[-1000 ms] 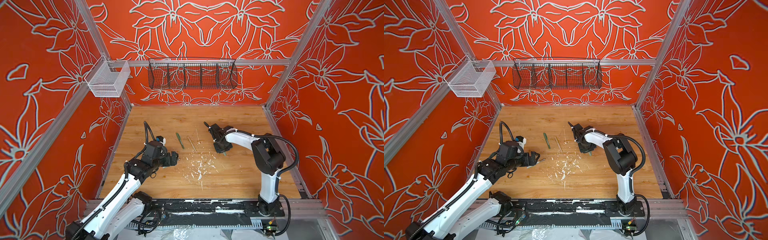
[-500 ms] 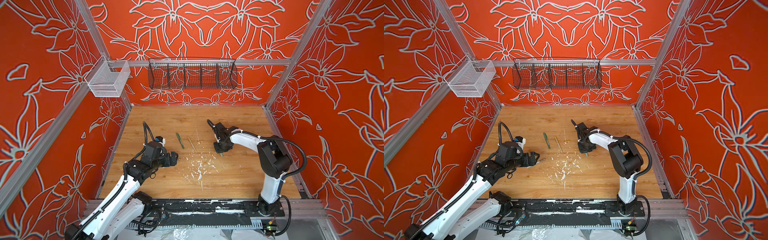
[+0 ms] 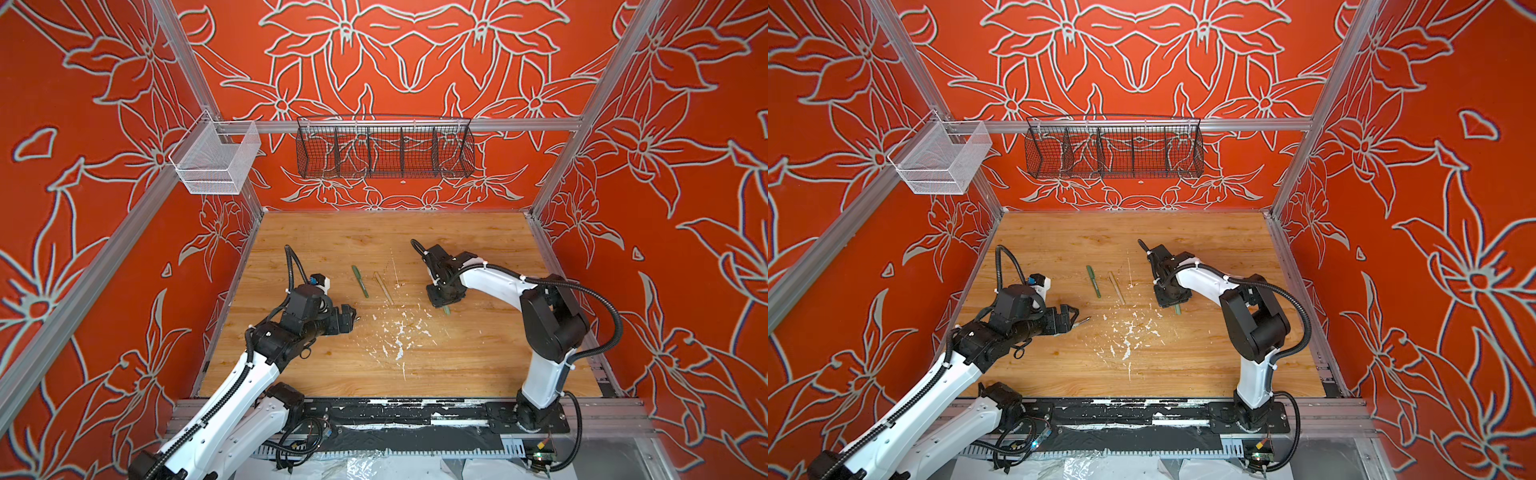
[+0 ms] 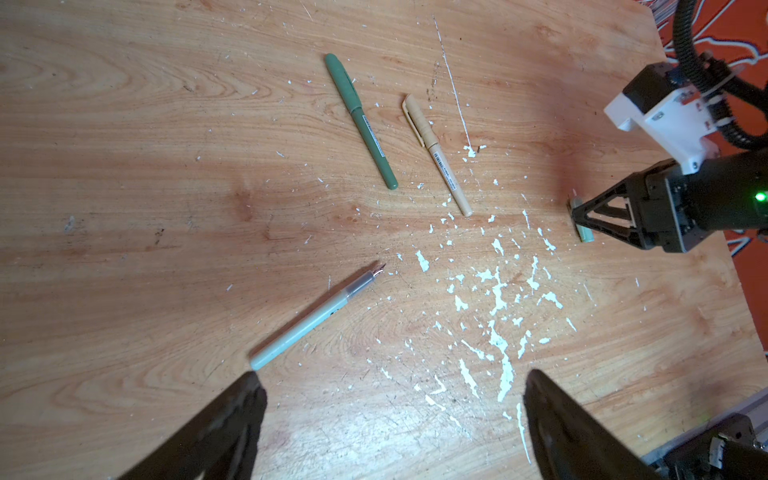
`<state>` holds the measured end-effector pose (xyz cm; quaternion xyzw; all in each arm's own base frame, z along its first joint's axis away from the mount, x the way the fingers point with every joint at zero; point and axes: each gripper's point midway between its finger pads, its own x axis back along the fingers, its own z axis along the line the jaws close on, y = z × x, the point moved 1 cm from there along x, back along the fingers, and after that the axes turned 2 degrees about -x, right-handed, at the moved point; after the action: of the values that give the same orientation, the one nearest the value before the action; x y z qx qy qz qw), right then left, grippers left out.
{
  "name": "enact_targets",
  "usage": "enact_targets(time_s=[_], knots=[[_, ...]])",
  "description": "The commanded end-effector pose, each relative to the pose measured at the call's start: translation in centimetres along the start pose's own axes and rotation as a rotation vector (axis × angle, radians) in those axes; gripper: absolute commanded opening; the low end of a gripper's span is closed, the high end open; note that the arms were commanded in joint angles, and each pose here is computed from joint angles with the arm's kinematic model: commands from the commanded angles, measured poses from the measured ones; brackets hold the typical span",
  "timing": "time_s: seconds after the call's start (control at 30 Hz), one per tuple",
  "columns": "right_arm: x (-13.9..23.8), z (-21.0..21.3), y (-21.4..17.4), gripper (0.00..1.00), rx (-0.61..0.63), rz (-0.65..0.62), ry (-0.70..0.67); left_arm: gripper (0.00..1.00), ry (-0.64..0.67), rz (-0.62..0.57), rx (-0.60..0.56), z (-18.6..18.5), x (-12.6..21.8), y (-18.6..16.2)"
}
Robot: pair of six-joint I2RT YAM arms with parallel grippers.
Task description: Insert the pens into the pen caps
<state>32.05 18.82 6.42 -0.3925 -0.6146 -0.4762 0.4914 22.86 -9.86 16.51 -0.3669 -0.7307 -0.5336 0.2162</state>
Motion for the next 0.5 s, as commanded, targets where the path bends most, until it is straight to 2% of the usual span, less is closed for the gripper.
enact_targets(time_s=[0.0,0.23,0.47], knots=[[0.9,-1.6,-0.7,0.40,0.010,0.019,-0.148,0.97,-0.014,-0.001,0.013,-0.2,-0.1,0.0],[-0.3,-2.2,-0.8,0.32,0.014,0.037,-0.205,0.97,-0.006,0.010,0.005,0.0,-0.2,-0.2],[-1.5,-1.4,-0.2,0.30,-0.052,0.014,-0.058,0.97,-0.004,0.006,0.008,0.1,-0.1,-0.3]])
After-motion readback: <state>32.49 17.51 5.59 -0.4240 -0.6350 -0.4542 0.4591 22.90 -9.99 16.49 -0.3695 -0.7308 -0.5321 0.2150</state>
